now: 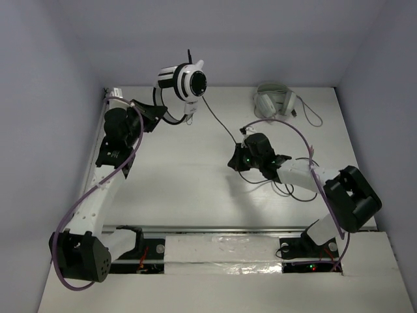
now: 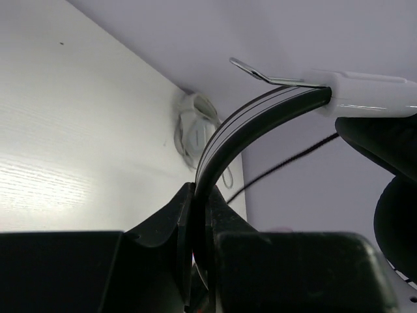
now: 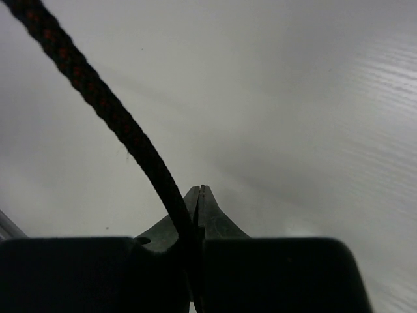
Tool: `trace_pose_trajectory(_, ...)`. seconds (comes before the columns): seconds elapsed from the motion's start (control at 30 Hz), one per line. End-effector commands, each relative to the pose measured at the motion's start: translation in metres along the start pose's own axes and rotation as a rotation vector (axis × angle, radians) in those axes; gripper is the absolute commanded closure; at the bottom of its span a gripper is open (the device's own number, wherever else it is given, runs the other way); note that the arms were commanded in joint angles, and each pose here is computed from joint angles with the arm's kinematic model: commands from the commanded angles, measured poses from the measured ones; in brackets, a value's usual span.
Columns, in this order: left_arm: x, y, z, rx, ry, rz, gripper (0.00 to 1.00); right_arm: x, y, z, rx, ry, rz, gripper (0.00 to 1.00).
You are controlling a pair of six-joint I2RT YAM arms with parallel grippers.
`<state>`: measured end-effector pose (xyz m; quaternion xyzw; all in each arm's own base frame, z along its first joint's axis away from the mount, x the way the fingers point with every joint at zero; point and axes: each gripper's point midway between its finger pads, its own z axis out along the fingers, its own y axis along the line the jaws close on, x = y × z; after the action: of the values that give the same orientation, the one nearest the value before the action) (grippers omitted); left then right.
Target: Wrap the headphones
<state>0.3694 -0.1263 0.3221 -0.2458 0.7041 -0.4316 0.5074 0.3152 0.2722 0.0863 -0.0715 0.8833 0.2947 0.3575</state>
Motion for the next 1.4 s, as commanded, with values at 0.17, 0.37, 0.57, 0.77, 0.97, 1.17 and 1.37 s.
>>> trace_pose_trajectory(0.17, -0.036, -0.017, -0.006, 0.035, -0.312, -0.066, 1.00, 0.008, 0.045, -0.042, 0.065, -0.007, -0.106, 1.00)
trace_pose_trajectory(0.37, -0.025, 0.004, -0.009, -0.062, -0.366, -0.017, 1.00, 0.018, 0.075, -0.061, 0.076, 0.018, -0.194, 1.00)
trace_pose_trajectory(0.57, -0.014, 0.033, -0.008, -0.248, -0.358, 0.182, 1.00, 0.007, 0.097, -0.085, 0.161, -0.008, -0.298, 1.00)
trace_pose_trajectory(0.77, 0.001, 0.052, -0.009, -0.391, -0.240, 0.411, 1.00, -0.023, 0.116, -0.127, 0.127, -0.065, -0.332, 1.00)
trace_pose_trajectory(0.97, 0.022, 0.043, -0.005, -0.466, -0.176, 0.567, 1.00, -0.039, 0.138, -0.150, 0.066, -0.046, -0.411, 1.00)
trace_pose_trajectory(1.17, 0.061, 0.035, 0.013, -0.448, -0.048, 0.677, 1.00, -0.042, 0.155, -0.154, 0.039, -0.008, -0.480, 1.00)
trace_pose_trajectory(1.37, 0.088, 0.044, 0.009, -0.499, 0.067, 0.856, 1.00, -0.066, 0.145, -0.171, 0.127, -0.062, -0.519, 1.00)
